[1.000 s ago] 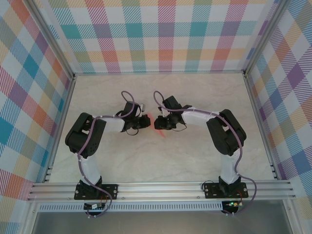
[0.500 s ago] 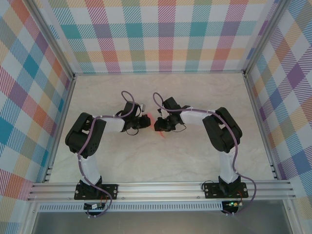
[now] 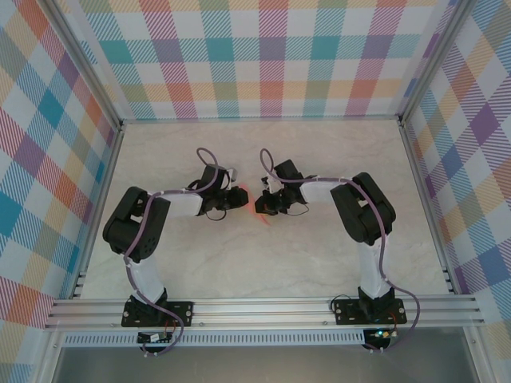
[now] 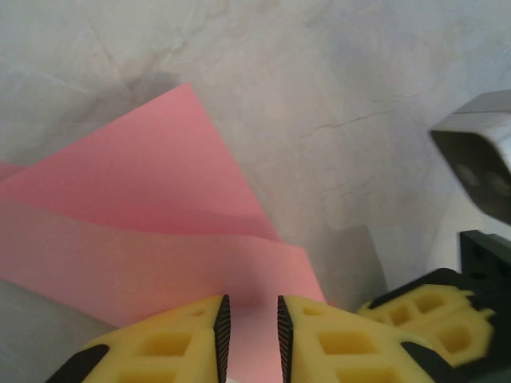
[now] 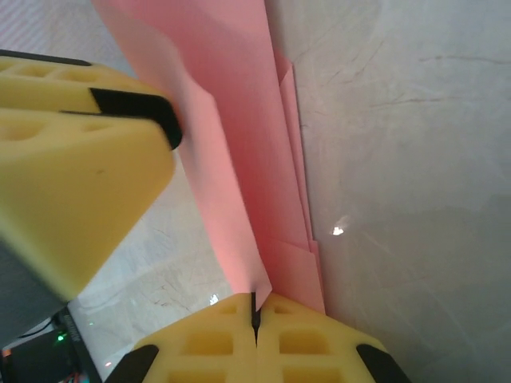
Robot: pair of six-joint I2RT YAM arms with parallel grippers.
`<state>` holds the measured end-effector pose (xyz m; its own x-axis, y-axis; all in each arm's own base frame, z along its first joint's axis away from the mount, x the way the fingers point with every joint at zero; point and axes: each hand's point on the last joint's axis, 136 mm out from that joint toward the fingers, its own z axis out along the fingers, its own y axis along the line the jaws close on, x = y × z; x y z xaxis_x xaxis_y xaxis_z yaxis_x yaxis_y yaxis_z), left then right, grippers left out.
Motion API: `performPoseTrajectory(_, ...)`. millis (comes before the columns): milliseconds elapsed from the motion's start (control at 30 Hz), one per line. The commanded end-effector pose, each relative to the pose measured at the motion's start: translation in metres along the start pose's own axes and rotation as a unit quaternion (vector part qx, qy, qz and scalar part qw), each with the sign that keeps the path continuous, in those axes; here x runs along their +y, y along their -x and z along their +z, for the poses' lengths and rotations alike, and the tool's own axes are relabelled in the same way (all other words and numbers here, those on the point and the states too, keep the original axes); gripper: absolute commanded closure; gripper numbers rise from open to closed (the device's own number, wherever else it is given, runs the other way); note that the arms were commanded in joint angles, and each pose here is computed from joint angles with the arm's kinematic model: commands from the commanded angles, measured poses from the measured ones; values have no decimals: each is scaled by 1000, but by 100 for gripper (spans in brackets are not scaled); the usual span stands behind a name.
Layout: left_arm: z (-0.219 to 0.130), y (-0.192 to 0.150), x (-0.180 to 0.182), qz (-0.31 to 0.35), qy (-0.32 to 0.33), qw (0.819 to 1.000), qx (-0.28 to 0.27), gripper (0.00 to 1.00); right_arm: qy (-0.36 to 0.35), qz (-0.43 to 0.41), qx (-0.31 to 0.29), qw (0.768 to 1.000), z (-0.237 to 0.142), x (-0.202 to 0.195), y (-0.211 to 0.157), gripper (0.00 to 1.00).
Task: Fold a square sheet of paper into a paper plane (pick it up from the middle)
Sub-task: Fold the wing for the fifth time at the center of the table.
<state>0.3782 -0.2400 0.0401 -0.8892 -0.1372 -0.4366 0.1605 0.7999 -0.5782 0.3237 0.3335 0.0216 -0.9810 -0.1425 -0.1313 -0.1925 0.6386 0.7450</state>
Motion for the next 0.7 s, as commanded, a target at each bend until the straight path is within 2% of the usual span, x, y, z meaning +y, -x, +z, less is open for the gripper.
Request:
performPoseTrajectory(0, -12, 5, -18, 6, -36, 999, -16, 72, 44, 11, 7, 999, 2, 3, -1, 100)
performPoseTrajectory(233, -7, -3, -20, 9, -65, 998, -19, 72, 68, 35, 6, 997, -4, -1, 3, 100)
performPoseTrajectory(667, 6, -10, -15, 5, -73, 997, -7, 78, 65, 58, 24, 996, 2, -12, -2, 100)
